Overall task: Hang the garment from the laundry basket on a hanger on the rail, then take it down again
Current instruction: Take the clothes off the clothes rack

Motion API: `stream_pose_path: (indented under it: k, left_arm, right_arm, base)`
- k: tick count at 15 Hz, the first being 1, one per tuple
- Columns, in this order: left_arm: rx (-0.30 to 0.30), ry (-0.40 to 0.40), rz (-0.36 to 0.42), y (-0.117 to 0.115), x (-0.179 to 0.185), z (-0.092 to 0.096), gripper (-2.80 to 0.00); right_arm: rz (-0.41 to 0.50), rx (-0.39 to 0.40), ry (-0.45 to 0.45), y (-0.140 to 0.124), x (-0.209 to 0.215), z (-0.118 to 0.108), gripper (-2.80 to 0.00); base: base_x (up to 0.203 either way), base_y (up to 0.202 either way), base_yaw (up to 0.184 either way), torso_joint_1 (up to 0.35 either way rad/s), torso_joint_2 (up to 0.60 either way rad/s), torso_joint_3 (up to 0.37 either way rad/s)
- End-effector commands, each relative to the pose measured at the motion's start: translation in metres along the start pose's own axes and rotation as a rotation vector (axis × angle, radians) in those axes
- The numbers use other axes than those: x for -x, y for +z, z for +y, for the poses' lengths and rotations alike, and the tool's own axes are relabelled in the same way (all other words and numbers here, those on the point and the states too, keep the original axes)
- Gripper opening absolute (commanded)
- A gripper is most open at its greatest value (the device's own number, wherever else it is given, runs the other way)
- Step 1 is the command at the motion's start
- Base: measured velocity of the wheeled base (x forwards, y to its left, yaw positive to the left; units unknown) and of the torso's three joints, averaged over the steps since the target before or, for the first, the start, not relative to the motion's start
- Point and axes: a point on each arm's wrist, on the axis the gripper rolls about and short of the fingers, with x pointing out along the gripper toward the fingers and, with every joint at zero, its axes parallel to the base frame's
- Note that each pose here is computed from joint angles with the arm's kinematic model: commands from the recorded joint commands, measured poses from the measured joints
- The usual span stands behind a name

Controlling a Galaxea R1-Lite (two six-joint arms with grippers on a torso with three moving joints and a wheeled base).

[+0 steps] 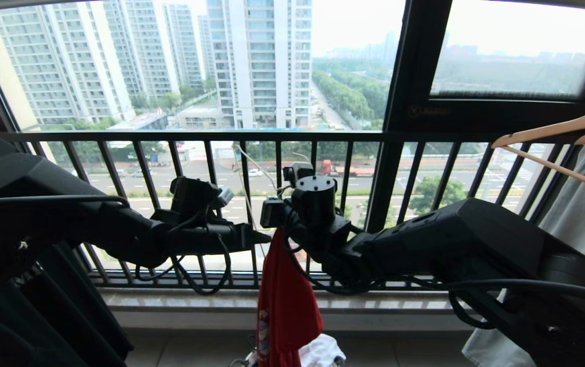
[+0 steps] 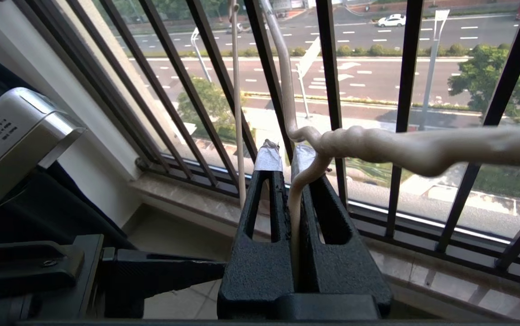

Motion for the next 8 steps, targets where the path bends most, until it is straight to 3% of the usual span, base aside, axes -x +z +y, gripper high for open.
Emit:
stream_pose_path:
  k: [1,5,8]
  left_arm:
    - [-0.019,-0.023,-0.038,-0.002,0.006,-0.004,0.0]
    - [-0.038,-0.147,-0.028,-0.01,0.017,-0.009,0.0]
    - [-0.049,-0.137,-0.027,-0.012,0.016,-0.002,0.0]
  right_arm:
    - [-0.002,-0.01,0.011,0.011,0.006,0.008,-2.8]
    - [0.003,-0.013,0.011,0.011,0.006,0.008,-2.8]
    - [-0.001,-0.013,0.011,0.012,0.005,0.008,-2.8]
  base:
    - [0.0,0.0,0.0,0.0,0.0,0.0]
    - [0.0,0.0,0.0,0.0,0.0,0.0]
    - [0.0,0.0,0.0,0.0,0.0,0.0]
